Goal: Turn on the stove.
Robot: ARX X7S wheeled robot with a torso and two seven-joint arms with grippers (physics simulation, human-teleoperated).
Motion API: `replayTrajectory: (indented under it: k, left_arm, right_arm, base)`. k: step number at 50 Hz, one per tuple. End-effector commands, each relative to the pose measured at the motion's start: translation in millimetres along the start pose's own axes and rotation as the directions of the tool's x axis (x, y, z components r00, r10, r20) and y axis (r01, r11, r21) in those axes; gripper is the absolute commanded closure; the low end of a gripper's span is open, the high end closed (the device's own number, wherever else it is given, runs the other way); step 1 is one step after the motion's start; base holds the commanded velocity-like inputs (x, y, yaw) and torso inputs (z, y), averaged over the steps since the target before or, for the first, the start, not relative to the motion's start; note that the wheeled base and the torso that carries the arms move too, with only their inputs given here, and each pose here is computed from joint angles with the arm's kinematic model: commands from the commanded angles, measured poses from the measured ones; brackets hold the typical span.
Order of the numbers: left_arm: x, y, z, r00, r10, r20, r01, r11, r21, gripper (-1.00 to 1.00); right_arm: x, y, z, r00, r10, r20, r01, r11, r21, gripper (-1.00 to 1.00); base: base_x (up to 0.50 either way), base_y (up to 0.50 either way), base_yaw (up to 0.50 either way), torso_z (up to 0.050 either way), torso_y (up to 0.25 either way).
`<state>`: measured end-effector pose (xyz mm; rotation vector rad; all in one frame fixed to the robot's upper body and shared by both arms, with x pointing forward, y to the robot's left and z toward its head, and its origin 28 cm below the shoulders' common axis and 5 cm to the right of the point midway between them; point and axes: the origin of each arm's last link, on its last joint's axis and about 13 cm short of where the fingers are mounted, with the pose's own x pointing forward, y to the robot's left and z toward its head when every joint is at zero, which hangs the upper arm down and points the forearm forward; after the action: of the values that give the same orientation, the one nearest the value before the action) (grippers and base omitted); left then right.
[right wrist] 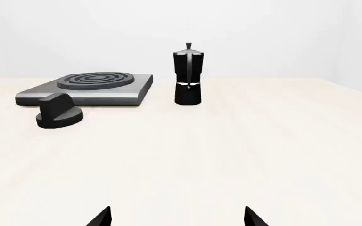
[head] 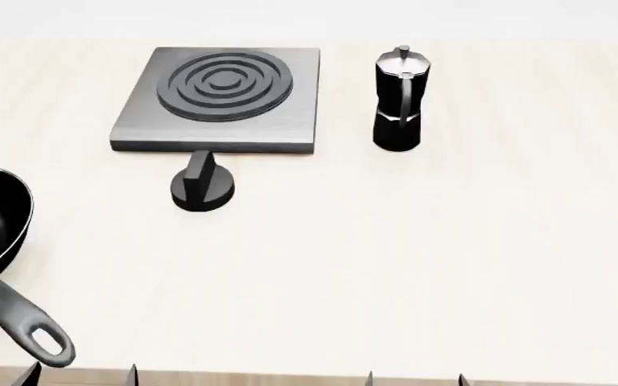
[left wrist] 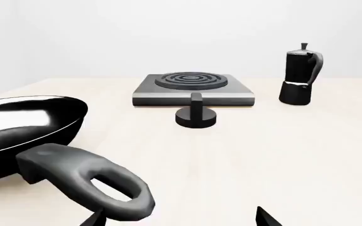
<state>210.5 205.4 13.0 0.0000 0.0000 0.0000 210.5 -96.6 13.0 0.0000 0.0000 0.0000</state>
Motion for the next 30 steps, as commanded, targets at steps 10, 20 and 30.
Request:
replayTrajectory:
  k: [10,20,30]
  left_arm:
    - [1.1,0.3,-1.7,1.0,0.021,-0.022,-0.021,1.0,-0.008,-1.0]
    - [-1.1,0.7,5.0,0.999,0.024,-0.026,-0.024,1.0,0.003,-1.0]
    - [-7.6,1.2,35.5,0.999,0.027,0.037,-0.027,1.0,0.003,-1.0]
  right_arm:
    - [0.1,0.0,-0.3,1.0,-0.011,-0.015,0.011,1.0,-0.013,-1.0]
    - [-2.9,-3.7,11.6,0.999,-0.048,-0.014,0.047,0.996,-0.081,-1.0]
    - [-7.5,-2.7,39.3,1.0,-0.017,0.012,0.018,0.996,-0.088,-1.0]
  base:
    - [0.0,0.0,0.0,0.0,0.0]
    - [0.0,0.0,0.0,0.0,0.0]
    - [0.0,0.0,0.0,0.0,0.0]
